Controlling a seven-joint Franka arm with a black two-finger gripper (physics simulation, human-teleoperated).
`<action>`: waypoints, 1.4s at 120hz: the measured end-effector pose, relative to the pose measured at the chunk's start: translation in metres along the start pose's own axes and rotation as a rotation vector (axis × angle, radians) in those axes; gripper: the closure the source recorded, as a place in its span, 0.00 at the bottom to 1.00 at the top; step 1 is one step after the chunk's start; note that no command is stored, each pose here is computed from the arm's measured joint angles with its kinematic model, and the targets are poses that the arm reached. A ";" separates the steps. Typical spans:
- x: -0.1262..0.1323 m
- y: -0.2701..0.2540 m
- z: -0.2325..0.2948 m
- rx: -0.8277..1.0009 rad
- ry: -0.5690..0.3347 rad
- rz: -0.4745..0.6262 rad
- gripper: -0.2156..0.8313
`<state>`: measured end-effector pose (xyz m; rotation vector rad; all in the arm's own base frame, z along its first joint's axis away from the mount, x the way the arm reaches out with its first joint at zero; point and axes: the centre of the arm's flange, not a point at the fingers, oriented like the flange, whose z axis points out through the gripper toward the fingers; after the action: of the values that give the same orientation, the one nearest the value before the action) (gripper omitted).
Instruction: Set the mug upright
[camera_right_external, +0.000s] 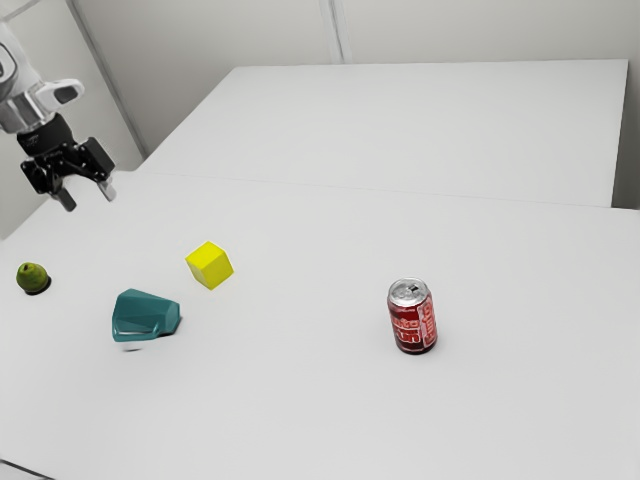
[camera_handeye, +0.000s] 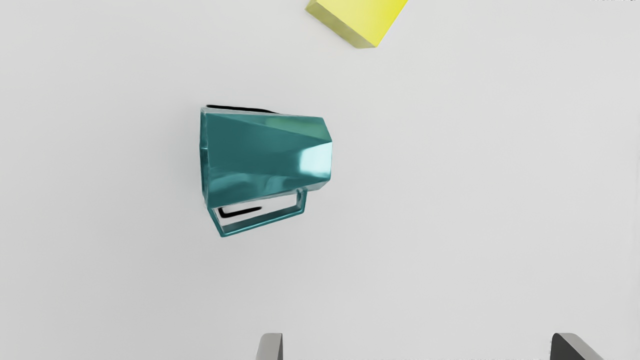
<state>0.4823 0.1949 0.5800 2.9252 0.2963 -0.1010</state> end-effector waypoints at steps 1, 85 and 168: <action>-0.001 -0.003 0.001 -0.007 0.000 -0.003 0.23; -0.029 -0.190 0.113 -0.488 0.219 -0.024 0.23; -0.024 -0.209 0.215 -0.702 0.202 0.064 0.23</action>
<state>0.4061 0.3471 0.3322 2.2416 0.2100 0.2583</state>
